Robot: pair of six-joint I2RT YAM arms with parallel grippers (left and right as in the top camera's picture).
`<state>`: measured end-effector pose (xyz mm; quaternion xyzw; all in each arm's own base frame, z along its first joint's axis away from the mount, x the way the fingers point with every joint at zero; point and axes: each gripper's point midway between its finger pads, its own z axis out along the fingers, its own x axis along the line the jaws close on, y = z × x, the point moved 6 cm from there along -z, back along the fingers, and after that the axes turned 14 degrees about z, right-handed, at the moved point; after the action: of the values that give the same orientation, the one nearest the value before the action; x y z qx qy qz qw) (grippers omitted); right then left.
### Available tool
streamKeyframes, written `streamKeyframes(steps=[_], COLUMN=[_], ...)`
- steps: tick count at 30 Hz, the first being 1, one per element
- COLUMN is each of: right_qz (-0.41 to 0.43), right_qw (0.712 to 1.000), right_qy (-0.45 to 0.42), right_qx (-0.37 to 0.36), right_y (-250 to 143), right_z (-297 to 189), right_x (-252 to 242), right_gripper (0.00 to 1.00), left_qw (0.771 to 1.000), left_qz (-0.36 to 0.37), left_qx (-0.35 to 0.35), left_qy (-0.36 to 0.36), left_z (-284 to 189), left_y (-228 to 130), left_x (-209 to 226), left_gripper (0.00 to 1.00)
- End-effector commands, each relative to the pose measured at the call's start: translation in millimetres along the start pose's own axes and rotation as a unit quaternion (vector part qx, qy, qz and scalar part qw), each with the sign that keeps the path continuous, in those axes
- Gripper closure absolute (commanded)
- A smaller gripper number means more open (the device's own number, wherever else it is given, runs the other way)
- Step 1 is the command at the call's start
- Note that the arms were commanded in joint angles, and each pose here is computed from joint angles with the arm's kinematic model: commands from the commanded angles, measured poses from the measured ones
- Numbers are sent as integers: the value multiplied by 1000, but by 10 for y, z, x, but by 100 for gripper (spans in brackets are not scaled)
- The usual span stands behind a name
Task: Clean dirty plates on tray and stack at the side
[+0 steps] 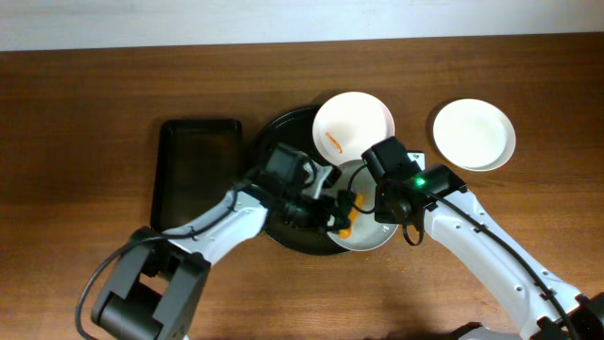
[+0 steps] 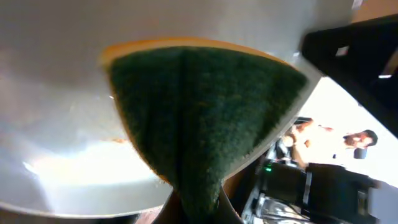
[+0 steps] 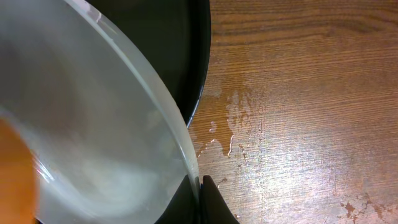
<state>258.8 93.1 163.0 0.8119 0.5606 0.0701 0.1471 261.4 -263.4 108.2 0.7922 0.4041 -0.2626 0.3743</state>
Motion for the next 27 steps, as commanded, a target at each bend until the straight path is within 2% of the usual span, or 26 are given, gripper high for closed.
streamKeyframes(steps=[1, 6, 16, 20, 23, 27], right_qz=[4, 5, 3, 1, -11, -22], right_qw=[1000, 1000, 1000, 1000, 1000, 999], right_qy=[5, 13, 21, 21, 21, 24], right_qx=[1, 10, 17, 17, 17, 19], right_y=[-7, -26, -43, -44, -44, -49], right_z=[-14, -15, -16, -16, -16, -17], right_x=[20, 38, 55, 56, 55, 61], right_gripper=[96, 96, 96, 96, 96, 96], left_qw=[997, 978, 946, 927, 907, 891], left_qz=[9, 58, 65, 76, 90, 94], left_qx=[0, -15, -22, -61, -118, -146], left_qy=[80, 202, 316, 361, 395, 420], left_z=[155, 376, 566, 494, 418, 356], left_y=[5, 5, -44, 87, 284, 370], left_x=[34, 97, 484, 546, 558, 576], left_gripper=[100, 100, 100, 100, 100, 100])
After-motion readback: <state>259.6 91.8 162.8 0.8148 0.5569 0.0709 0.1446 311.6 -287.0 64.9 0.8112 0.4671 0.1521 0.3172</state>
